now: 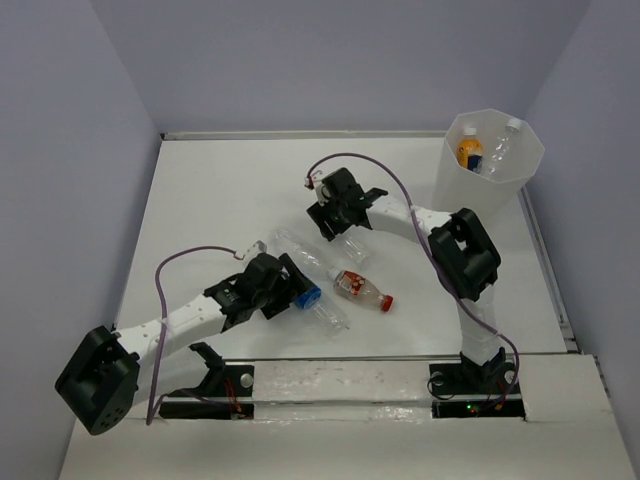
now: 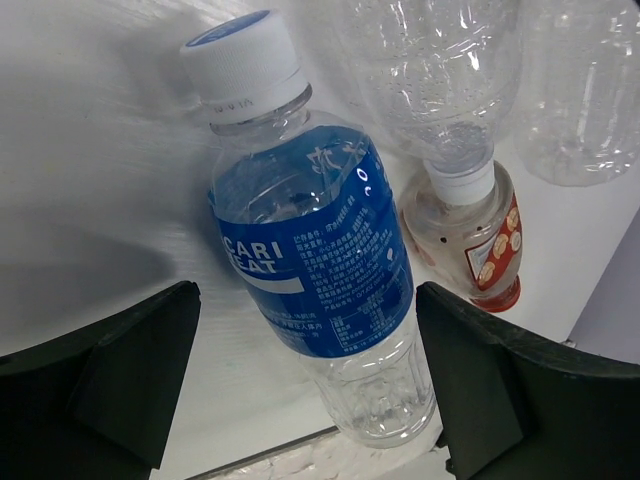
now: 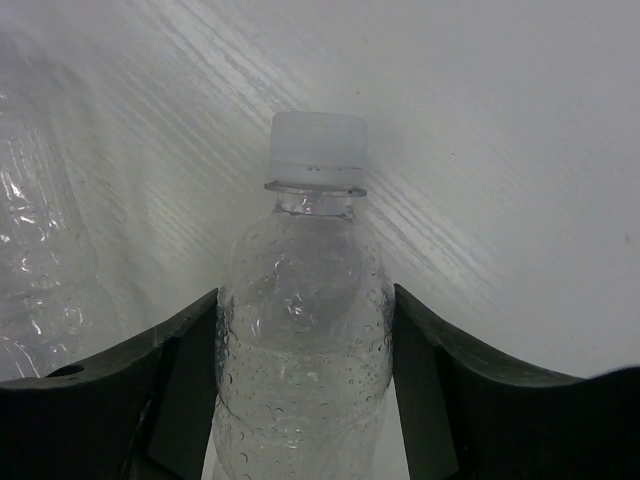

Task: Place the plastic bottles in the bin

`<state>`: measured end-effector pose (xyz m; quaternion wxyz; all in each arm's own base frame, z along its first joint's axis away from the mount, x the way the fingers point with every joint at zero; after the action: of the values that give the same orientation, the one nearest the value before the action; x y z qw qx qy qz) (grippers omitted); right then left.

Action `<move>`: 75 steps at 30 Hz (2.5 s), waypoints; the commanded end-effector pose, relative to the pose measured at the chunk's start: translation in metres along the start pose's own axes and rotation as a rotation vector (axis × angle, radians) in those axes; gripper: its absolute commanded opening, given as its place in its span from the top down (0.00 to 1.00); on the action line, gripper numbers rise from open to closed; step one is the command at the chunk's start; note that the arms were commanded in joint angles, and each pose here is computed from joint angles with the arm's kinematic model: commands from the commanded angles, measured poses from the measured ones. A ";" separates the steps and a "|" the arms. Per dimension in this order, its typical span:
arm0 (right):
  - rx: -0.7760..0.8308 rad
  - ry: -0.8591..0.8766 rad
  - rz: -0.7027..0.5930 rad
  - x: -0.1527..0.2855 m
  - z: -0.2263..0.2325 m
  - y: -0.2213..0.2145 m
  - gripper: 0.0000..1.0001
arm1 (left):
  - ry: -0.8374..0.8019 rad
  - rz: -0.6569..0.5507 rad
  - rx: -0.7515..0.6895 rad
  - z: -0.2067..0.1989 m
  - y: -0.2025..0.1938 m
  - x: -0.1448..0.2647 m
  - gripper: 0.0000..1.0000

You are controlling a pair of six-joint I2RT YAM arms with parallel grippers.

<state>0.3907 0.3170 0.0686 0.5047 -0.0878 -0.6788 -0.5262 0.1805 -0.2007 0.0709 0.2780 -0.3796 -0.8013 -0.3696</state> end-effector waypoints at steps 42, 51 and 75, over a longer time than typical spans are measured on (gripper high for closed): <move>-0.569 -0.756 -1.226 0.337 -0.322 0.079 0.51 | -0.068 -0.274 -0.223 -0.004 0.042 0.053 0.71; -0.553 -0.645 -1.197 0.357 -0.294 0.088 0.04 | -0.173 -0.462 -0.282 -0.065 0.097 0.116 0.71; -0.252 0.644 -0.728 0.339 0.027 0.042 0.00 | -0.760 -0.702 -0.495 -0.254 0.153 0.164 0.70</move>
<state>0.2804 0.1797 0.3795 0.3503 0.2231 -0.4440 -0.7939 0.2640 -0.2534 0.3269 -0.1462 -0.2636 -0.8133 -0.4978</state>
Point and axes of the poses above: each gripper's point midway between its finger pads, its own x axis back along the fingers, its own z axis along the line the jaws close on, y = z × x, the point moved 2 cm from there along x, back along the fingers, and after that the axes turned 9 degrees about -x, right-handed, at the moved point
